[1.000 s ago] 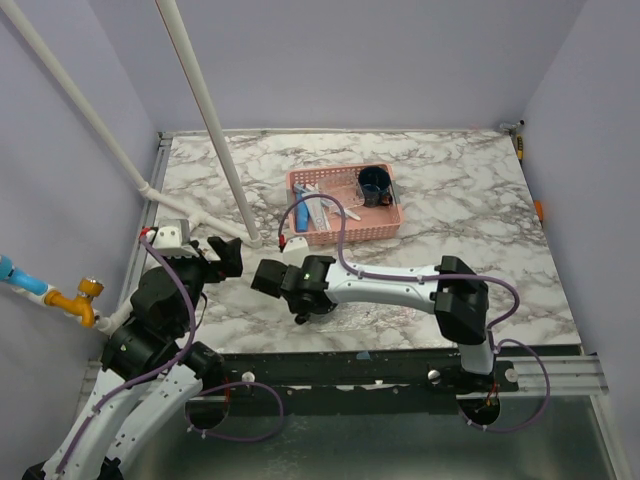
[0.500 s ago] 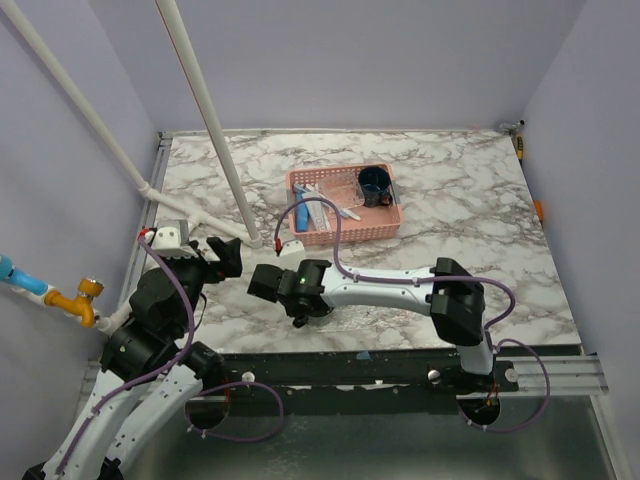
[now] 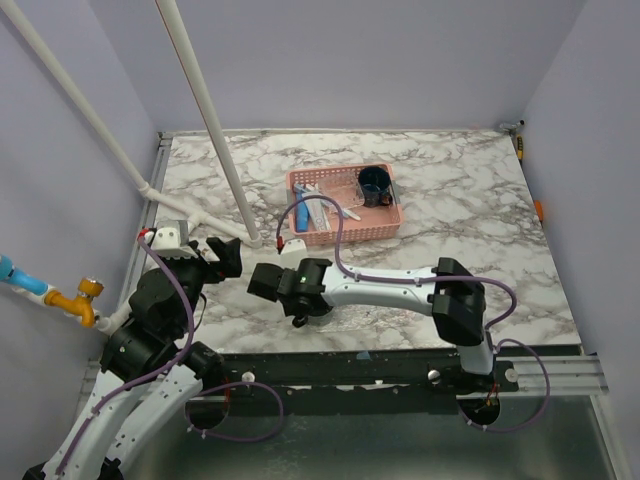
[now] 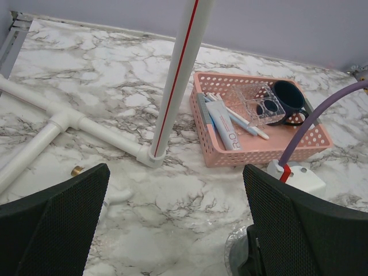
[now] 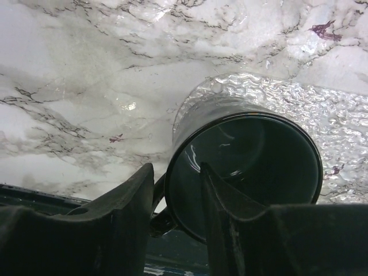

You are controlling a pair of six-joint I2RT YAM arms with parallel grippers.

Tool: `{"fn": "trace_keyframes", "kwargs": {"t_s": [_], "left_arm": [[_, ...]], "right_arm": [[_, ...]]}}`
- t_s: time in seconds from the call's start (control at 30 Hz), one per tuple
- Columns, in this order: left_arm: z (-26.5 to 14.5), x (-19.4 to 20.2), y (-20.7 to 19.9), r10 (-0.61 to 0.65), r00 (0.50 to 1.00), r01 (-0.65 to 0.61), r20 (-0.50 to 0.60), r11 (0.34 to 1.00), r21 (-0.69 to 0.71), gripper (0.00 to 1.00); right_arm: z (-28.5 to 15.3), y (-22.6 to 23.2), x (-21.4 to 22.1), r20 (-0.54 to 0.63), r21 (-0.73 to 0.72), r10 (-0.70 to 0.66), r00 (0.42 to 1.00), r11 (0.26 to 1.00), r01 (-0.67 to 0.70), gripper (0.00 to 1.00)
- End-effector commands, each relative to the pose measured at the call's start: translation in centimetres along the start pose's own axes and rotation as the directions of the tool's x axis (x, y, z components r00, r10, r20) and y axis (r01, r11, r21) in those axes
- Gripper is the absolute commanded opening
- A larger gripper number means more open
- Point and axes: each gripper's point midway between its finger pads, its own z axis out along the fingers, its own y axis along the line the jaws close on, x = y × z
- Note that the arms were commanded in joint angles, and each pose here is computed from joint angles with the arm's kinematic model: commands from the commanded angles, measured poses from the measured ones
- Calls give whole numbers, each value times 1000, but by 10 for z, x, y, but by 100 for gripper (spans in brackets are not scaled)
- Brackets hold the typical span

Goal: Prepare toiletry sets of a toothbrush and toothpaste on the tray

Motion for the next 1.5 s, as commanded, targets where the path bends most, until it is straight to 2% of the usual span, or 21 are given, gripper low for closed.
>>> {"fn": "trace_keyframes", "kwargs": {"t_s": [0.0, 0.33, 0.7, 1.03, 1.2, 1.47], "left_arm": [[-3, -8, 2, -12, 1000, 12, 19, 1000, -13, 99], [0, -6, 2, -6, 1000, 6, 7, 1000, -18, 99], [6, 2, -15, 7, 999, -5, -33, 998, 56, 99], [11, 8, -30, 38, 998, -30, -59, 990, 136, 99], [13, 12, -34, 51, 996, -40, -73, 988, 151, 99], [15, 13, -38, 64, 995, -50, -78, 984, 174, 99]], "right_arm": [[-26, -6, -19, 75, -12, 40, 996, 999, -39, 42], [-70, -36, -55, 215, -11, 71, 974, 997, -70, 46], [-103, -106, -125, 343, 43, 105, 933, 991, -128, 45], [-76, -179, -200, 362, 73, 127, 923, 984, -164, 41], [-45, -214, -235, 341, 72, 165, 925, 977, -201, 40], [15, -235, -267, 286, 71, 236, 929, 961, -266, 39]]}}
